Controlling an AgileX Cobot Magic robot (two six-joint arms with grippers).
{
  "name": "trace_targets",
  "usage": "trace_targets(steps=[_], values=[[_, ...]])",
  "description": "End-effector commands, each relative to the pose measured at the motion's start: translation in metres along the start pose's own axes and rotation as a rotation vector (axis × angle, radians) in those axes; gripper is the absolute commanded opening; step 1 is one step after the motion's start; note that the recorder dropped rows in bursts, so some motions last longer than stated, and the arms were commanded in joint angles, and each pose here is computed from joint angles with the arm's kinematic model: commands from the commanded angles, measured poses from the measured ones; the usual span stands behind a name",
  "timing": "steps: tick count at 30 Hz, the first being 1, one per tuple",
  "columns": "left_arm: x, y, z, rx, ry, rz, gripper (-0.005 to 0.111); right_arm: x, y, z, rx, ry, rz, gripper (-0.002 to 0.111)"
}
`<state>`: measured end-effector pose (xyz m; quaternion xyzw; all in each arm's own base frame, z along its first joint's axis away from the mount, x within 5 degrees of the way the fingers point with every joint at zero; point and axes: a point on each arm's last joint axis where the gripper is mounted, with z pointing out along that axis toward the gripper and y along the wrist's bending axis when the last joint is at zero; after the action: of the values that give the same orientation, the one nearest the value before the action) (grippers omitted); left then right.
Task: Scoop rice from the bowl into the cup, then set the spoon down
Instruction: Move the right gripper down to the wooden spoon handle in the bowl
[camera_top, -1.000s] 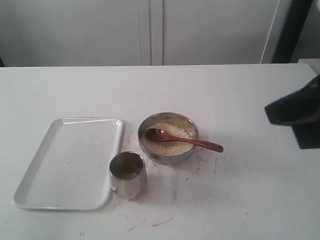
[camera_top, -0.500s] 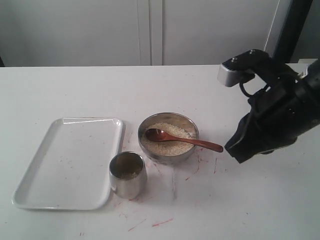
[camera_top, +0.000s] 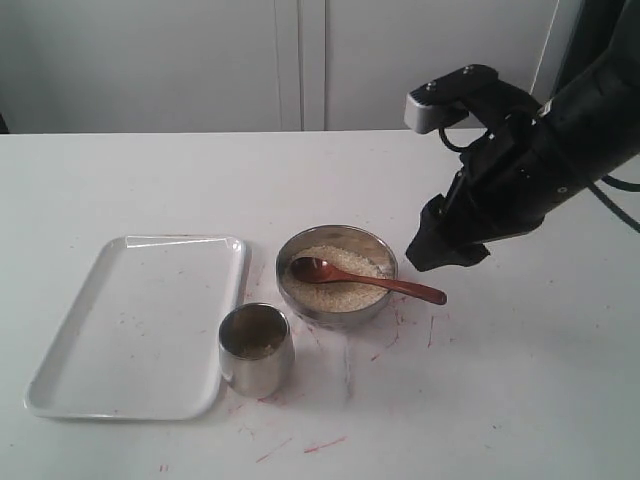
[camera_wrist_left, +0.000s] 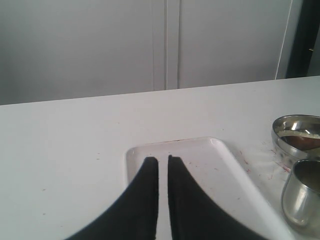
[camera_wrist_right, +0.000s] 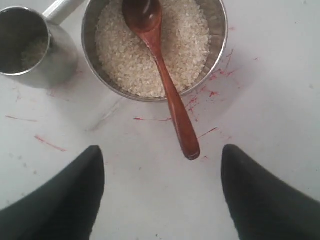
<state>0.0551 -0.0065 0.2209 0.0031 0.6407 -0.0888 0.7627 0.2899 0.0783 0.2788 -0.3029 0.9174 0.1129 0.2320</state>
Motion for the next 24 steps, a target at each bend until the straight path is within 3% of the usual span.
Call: trace_targets(steps=[1, 17, 24], values=[[-0.002, 0.000, 0.000, 0.003, -0.012, -0.007, 0.014, -0.003, -0.008, 0.012, 0.024, 0.049, -0.048, 0.062], [-0.002, 0.000, 0.000, 0.003, -0.012, -0.007, 0.014, -0.004, -0.004, 0.064, 0.040, 0.225, -0.220, 0.061], [-0.002, 0.000, 0.000, 0.003, -0.012, -0.007, 0.014, -0.004, -0.008, 0.073, 0.053, 0.231, -0.223, 0.061]])
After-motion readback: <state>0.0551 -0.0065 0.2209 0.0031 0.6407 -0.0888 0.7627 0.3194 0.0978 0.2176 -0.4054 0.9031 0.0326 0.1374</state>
